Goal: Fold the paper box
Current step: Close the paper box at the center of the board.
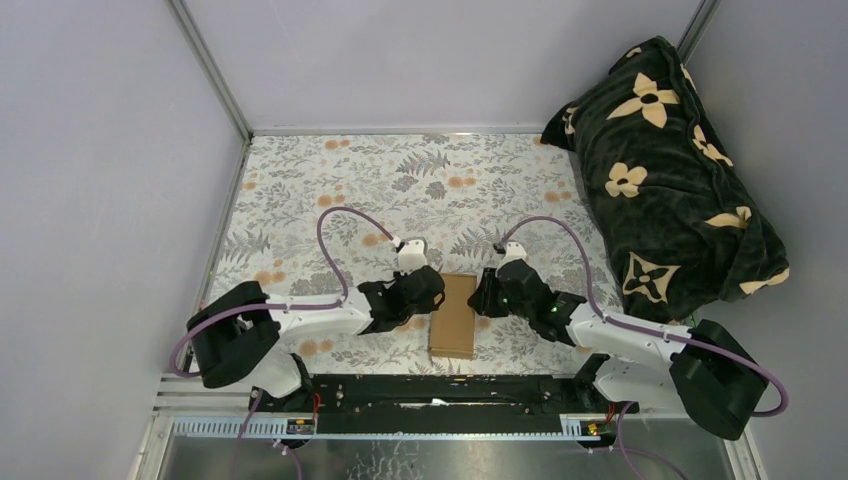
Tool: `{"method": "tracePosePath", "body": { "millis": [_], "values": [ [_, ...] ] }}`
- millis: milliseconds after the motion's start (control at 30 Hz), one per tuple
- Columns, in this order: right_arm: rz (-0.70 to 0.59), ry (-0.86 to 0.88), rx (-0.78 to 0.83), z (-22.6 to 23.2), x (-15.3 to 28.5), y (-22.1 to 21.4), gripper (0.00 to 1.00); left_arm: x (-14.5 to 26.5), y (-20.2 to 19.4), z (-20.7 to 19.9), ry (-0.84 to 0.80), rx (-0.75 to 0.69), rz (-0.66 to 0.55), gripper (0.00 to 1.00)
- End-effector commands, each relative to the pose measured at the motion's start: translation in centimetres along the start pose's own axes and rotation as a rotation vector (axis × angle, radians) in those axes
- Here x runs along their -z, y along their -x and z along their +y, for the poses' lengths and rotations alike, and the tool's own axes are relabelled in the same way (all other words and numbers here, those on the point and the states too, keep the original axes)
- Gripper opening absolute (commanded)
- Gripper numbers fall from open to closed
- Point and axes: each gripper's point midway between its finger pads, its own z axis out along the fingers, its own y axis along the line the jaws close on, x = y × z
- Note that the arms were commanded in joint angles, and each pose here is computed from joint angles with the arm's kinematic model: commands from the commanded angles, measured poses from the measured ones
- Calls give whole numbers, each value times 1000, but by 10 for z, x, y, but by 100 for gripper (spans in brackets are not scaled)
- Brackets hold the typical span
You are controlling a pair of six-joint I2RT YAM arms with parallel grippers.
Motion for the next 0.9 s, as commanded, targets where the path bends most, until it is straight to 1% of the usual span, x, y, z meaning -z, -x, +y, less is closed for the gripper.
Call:
{"method": "tracePosePath", "body": {
  "millis": [0, 133, 433, 667, 867],
  "values": [
    [169, -157, -37, -47, 4, -58, 28, 12, 26, -24, -75, 47, -78, 10],
    [148, -182, -81, -56, 9, -64, 28, 11, 22, -15, -51, 40, -71, 10],
    [30, -161, -221, -67, 20, -65, 25, 7, 11, -1, -29, 48, -58, 10],
    [6, -189, -275, -77, 27, -70, 25, 9, 9, 9, -19, 57, -58, 10],
    [29, -200, -312, -81, 27, -80, 23, 9, 10, -1, -55, 66, -53, 10]
  ]
}}
